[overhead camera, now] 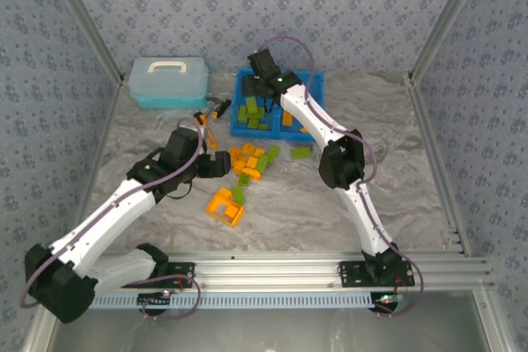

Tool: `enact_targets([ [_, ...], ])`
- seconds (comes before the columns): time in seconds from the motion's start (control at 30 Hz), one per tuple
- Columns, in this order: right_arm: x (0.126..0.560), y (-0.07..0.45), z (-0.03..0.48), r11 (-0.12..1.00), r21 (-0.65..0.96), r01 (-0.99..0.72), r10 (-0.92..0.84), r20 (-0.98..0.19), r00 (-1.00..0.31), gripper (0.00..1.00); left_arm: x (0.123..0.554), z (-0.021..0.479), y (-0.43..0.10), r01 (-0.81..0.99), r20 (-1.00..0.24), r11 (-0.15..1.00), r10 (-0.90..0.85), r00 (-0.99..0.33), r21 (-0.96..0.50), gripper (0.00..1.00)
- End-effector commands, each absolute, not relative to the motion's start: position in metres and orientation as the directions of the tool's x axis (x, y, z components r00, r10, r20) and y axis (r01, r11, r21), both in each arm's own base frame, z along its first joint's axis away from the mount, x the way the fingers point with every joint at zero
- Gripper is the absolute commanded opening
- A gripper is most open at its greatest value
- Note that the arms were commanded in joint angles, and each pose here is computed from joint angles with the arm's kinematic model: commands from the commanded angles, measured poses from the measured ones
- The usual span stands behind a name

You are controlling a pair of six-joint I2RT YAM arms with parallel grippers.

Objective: Sort the legos into containers by color

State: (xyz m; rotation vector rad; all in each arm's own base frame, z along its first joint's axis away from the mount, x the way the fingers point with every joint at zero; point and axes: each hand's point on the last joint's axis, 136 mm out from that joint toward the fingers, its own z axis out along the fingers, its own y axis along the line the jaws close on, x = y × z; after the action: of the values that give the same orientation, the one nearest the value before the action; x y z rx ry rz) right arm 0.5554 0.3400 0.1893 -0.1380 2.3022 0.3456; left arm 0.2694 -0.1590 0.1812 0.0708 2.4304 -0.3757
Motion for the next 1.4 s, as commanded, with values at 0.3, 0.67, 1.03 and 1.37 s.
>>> enact_targets([
  [0.3,0.439,0.294,0.321,0.887,0.314,-0.34,0.058,-0.804,-0.592,0.73,0.279,0.115,-0.231,0.24,-0.468,0.966,0.168,-0.867,-0.096,0.77],
  [0.67,0.389,0.236,0.307,0.923,0.277,-0.267,0.071,-0.806,-0.588,0.79,0.279,0.064,-0.252,0.27,-0.374,0.961,0.229,-0.899,-0.062,0.62],
  [1.03,0.394,0.235,0.301,0.921,0.282,-0.269,0.071,-0.799,-0.597,0.8,0.283,0.043,-0.252,0.253,-0.359,0.967,0.226,-0.905,-0.03,0.41],
  [1.37,0.378,0.236,0.3,0.907,0.316,-0.278,0.087,-0.786,-0.611,0.8,0.315,0.143,-0.26,0.259,-0.553,0.962,0.174,-0.815,-0.08,0.37],
])
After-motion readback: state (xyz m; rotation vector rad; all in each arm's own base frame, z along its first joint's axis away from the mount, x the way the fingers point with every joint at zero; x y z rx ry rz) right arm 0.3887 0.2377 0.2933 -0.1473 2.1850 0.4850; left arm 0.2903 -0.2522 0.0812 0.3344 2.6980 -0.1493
